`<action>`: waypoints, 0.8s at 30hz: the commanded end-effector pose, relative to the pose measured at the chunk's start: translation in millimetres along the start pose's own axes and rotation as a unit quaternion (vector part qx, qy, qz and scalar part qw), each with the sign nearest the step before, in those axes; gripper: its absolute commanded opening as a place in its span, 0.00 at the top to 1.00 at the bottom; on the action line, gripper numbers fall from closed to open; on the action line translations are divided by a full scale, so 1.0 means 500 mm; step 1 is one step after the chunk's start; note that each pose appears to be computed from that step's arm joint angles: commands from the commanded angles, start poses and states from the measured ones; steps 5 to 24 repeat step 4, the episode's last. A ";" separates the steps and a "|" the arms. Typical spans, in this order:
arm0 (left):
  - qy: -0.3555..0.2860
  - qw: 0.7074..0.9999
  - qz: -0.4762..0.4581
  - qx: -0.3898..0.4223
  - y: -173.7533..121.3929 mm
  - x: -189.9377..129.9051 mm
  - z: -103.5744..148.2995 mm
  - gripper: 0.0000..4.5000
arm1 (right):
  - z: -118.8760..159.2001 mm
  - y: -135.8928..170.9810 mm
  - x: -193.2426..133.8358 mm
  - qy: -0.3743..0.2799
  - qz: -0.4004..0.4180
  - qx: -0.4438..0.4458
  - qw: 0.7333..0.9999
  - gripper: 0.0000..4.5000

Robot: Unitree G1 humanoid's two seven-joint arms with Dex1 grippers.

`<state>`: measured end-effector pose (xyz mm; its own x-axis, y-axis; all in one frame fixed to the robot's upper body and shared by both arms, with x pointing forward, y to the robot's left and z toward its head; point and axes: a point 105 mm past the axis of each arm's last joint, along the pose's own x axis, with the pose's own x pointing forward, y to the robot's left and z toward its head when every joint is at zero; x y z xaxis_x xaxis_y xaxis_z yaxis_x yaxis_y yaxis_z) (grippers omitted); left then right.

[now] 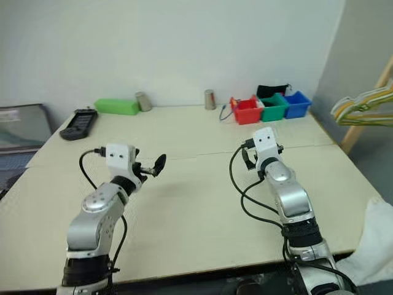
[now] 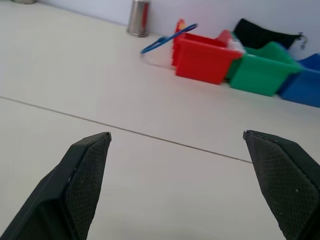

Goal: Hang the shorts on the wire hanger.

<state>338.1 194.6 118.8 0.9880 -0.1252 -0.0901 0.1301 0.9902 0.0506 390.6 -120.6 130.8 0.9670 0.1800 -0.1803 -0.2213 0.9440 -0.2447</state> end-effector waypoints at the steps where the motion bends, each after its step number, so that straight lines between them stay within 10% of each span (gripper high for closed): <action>1: -0.016 1.000 0.019 -0.010 0.000 -0.013 0.004 0.00 | 0.001 -0.002 0.002 -0.014 -0.003 0.011 1.000 0.00; 24: -0.012 0.998 0.045 -0.034 0.013 -0.013 -0.011 0.00 | -0.016 0.012 -0.002 -0.002 0.007 0.037 0.999 0.00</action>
